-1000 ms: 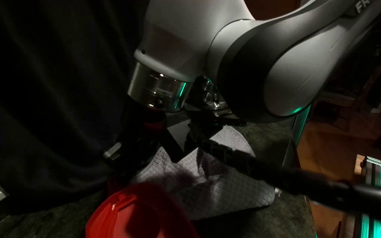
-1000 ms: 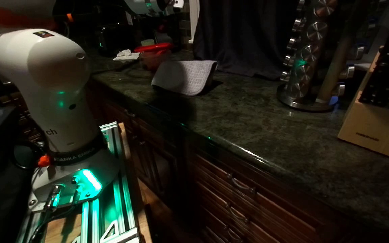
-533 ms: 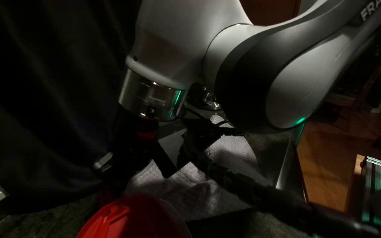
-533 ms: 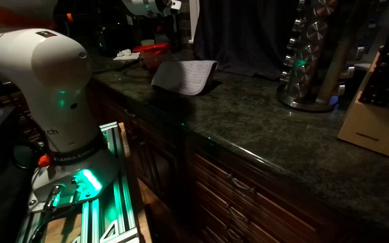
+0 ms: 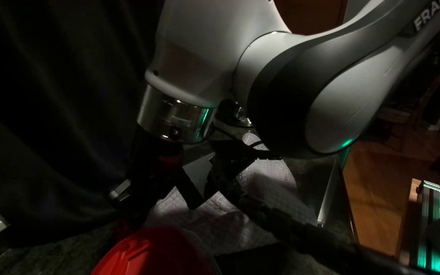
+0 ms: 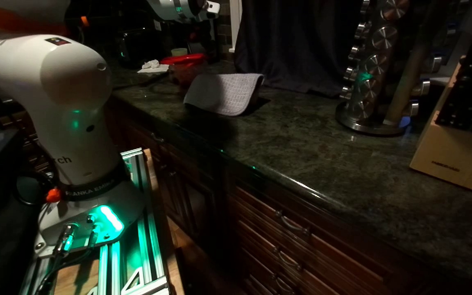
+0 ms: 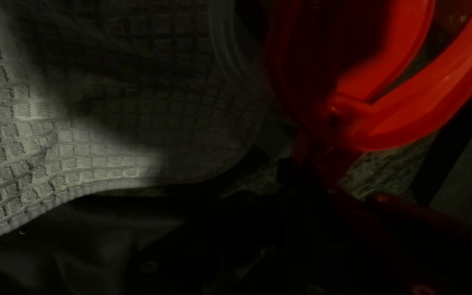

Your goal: Place the red lid on the lunch box

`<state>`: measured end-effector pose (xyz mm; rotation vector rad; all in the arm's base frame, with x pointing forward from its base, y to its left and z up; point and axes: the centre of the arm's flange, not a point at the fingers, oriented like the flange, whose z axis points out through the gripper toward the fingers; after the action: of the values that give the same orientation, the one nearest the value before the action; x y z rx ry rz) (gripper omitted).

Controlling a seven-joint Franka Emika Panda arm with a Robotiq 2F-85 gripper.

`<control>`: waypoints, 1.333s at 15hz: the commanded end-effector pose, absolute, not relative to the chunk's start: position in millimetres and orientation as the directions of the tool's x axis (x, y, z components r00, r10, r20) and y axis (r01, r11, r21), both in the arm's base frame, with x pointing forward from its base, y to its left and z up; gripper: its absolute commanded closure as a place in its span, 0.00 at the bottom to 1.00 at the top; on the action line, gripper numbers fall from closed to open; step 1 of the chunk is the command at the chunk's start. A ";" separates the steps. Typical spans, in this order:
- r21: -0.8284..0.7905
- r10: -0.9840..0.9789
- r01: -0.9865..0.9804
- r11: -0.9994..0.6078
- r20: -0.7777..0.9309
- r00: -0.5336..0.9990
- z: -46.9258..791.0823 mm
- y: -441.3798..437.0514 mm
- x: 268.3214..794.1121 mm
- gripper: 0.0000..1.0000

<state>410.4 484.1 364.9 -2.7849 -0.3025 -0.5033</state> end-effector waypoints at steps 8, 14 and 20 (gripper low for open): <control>-0.225 0.184 0.288 -0.931 0.394 0.901 372.3 480.6 402.4 0.61; -0.203 0.271 0.384 -0.900 0.429 0.862 412.5 477.8 395.3 0.15; -0.130 0.496 0.583 -0.802 0.398 0.772 450.7 441.7 377.7 0.00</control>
<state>388.3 478.7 432.5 -2.7502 -0.6724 -0.5462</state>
